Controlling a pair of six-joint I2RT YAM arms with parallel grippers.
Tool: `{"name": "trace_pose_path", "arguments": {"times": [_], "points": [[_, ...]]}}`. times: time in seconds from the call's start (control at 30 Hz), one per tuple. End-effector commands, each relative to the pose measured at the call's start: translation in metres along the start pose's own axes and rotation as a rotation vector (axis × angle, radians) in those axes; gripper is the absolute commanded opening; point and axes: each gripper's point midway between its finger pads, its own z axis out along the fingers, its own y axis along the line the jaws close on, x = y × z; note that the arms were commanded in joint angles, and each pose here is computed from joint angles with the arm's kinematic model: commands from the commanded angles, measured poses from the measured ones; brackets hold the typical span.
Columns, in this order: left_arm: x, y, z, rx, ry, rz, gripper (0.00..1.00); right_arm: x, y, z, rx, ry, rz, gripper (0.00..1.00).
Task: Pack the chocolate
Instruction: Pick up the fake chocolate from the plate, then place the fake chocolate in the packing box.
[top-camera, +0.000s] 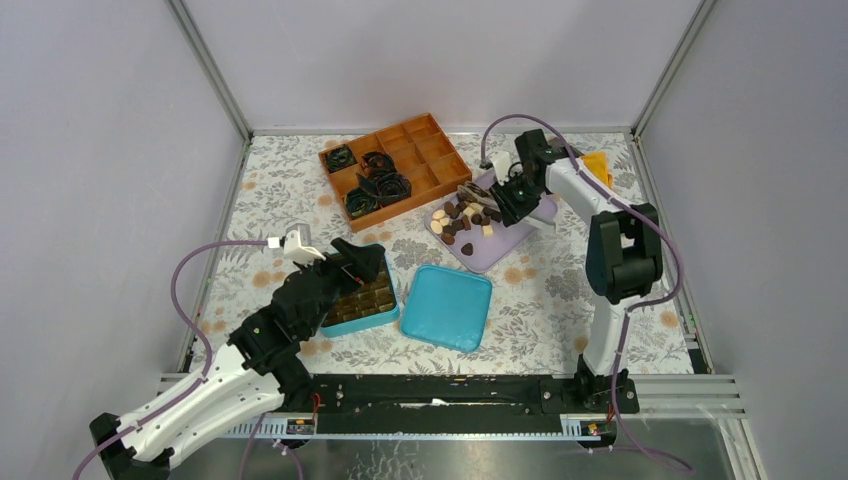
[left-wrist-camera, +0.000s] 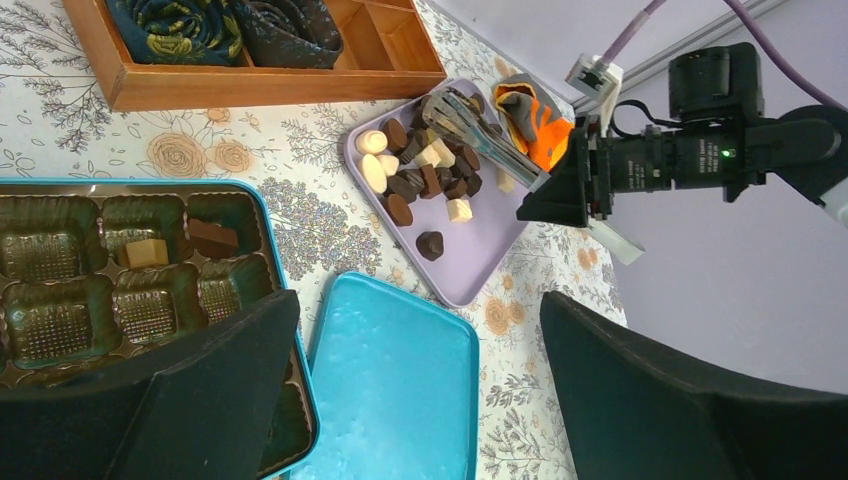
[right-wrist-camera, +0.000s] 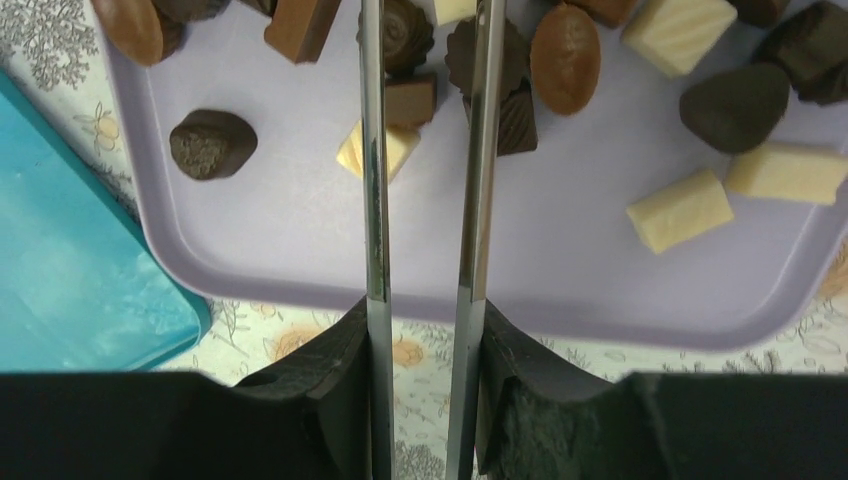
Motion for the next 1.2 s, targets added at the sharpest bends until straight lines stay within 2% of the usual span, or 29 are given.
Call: {"name": "trace_pose_path", "arguments": {"times": [0.0, 0.37, 0.67, 0.93, 1.17], "points": [[-0.007, -0.008, 0.001, 0.033, -0.025, -0.027, 0.99, -0.008, 0.001, -0.046, 0.02, -0.103, 0.016, 0.13], [-0.007, -0.014, 0.002, 0.044, -0.015, -0.018, 0.99, 0.014, 0.017, -0.077, -0.031, -0.155, 0.065, 0.13], [-0.018, -0.003, -0.005, -0.029, -0.019, 0.051, 0.99, -0.004, 0.07, -0.102, -0.249, -0.271, 0.047, 0.12], [-0.038, 0.012, -0.021, -0.123, -0.045, 0.118, 0.99, -0.032, 0.147, -0.105, -0.381, -0.289, -0.154, 0.12], [-0.051, 0.028, -0.038, -0.205, -0.054, 0.153, 0.99, -0.056, 0.222, -0.083, -0.446, -0.244, -0.337, 0.13]]}}
